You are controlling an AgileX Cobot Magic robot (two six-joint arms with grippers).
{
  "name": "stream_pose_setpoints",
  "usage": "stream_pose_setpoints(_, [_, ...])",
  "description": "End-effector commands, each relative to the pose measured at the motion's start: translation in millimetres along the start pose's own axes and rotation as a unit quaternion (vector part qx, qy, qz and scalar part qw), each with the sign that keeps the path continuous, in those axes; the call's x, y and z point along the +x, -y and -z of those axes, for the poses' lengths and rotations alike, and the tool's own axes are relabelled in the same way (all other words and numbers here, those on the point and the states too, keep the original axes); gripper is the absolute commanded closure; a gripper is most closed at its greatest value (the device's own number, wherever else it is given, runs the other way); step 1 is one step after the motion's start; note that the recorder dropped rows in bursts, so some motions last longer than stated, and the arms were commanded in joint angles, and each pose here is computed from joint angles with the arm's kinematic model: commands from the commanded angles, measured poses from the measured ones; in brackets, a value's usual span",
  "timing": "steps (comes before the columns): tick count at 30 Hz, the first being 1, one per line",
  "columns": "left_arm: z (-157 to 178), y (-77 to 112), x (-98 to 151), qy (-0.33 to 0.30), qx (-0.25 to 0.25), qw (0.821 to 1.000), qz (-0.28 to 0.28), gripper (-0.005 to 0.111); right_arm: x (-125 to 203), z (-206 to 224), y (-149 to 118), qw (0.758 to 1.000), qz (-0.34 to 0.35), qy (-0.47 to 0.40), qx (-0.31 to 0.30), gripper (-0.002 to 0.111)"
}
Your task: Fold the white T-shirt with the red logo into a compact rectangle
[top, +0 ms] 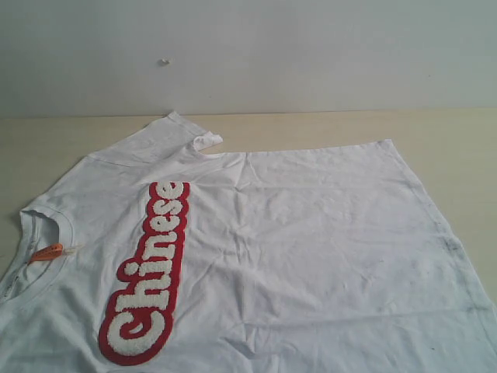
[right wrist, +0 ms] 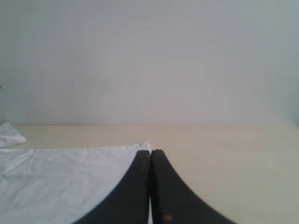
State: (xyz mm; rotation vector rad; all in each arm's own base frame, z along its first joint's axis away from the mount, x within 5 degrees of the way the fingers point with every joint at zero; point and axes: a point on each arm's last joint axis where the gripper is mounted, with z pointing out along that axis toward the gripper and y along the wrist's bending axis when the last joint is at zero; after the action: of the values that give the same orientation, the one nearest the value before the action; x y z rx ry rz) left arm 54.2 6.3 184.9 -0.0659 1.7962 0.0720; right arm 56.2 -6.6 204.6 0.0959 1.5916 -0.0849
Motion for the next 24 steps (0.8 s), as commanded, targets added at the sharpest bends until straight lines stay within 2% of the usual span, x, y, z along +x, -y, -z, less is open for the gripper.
stream_pose_setpoints(1, [2, 2.7, -19, 0.107, 0.021, 0.993, 0.055, 0.107, -7, 1, 0, 0.999, 0.006, 0.049, 0.001, 0.108])
stream_pose_setpoints(4, [5, 3.8, -27, 0.15, 0.033, 0.985, 0.08, 0.107, -15, 2, 0, 0.996, 0.0, 0.092, 0.0, 0.108])
stream_pose_setpoints(11, [12, 5.9, -44, 0.242, 0.065, 0.961, 0.122, 0.107, -28, 5, 1, 0.985, -0.06, 0.163, -0.004, 0.108])
stream_pose_setpoints(19, [23, 8.1, -60, 0.341, 0.101, 0.924, 0.142, 0.107, -34, 7, 1, 0.975, -0.103, 0.196, -0.013, 0.108])
stream_pose_setpoints(21, [27, 8.6, -64, 0.365, 0.121, 0.907, 0.172, 0.107, -36, 8, 1, 0.97, -0.115, 0.212, -0.017, 0.108])
stream_pose_setpoints(24, [32, 9.2, -70, 0.38, 0.142, 0.892, 0.199, 0.107, -39, 10, 1, 0.964, -0.131, 0.23, -0.022, 0.108])
